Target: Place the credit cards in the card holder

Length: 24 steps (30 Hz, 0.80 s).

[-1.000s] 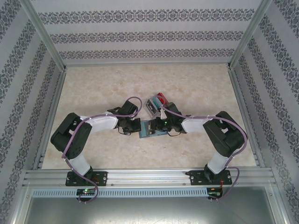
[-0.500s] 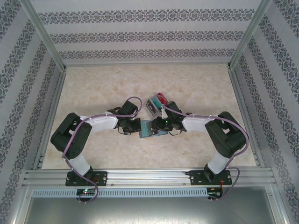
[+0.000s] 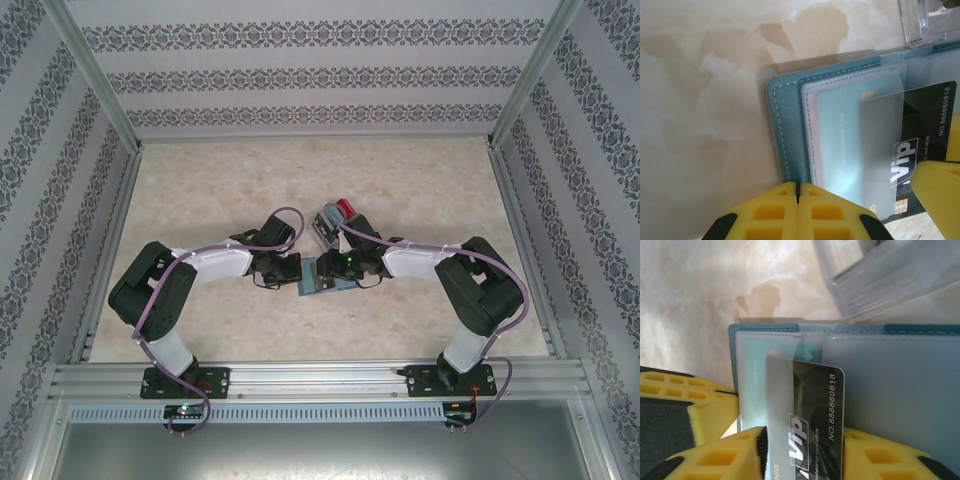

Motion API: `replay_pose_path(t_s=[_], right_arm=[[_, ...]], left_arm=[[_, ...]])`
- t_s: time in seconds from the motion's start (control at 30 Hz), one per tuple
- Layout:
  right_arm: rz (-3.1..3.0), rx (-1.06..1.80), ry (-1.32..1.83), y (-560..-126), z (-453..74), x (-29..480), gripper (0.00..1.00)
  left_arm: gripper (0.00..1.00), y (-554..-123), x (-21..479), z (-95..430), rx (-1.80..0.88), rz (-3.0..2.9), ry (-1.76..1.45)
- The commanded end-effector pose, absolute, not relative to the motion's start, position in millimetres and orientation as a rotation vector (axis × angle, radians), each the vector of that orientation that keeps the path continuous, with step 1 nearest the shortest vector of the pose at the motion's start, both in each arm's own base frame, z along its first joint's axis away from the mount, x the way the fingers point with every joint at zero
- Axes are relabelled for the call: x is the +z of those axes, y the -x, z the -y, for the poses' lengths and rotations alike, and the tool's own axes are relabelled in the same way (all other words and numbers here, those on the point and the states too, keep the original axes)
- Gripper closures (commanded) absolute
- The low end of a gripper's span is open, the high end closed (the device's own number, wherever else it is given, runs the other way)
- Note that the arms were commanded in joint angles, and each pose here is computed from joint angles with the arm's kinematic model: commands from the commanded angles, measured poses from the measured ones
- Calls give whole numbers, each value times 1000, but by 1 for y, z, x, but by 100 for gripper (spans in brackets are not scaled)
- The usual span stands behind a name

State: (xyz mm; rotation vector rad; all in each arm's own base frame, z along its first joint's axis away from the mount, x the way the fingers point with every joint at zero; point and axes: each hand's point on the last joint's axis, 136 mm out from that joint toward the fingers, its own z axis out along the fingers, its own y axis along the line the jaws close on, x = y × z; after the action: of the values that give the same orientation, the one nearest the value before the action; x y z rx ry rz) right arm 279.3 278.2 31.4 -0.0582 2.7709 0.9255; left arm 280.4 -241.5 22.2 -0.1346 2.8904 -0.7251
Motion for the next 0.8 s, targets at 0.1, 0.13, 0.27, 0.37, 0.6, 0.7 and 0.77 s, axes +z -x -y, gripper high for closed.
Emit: replay_pose_path(t_s=[0.1,0.13,0.27,0.37,0.6,0.7,0.77], right_arm=[[-2810,686,60,-278,-249,33,52],[-2814,678,58,-278,-248,32,52],[-2825,733,69,-278,-258,30,55],[-2830,780,89,-276,-269,29,56],[-2843,853,83,-278,-286,26,63],[-2840,848,45,-281,-287,24,67],[-2831,838,28,-283,-285,24,74]], left_arm=[[94,-281,25,247,-730,-2891,96],[95,-281,25,247,-736,-2890,94],[94,-282,25,249,-744,-2888,100],[94,-282,26,249,-746,-2885,98],[95,-281,27,248,-745,-2885,92],[95,-281,27,248,-745,-2884,98],[95,-281,26,247,-742,-2884,99]])
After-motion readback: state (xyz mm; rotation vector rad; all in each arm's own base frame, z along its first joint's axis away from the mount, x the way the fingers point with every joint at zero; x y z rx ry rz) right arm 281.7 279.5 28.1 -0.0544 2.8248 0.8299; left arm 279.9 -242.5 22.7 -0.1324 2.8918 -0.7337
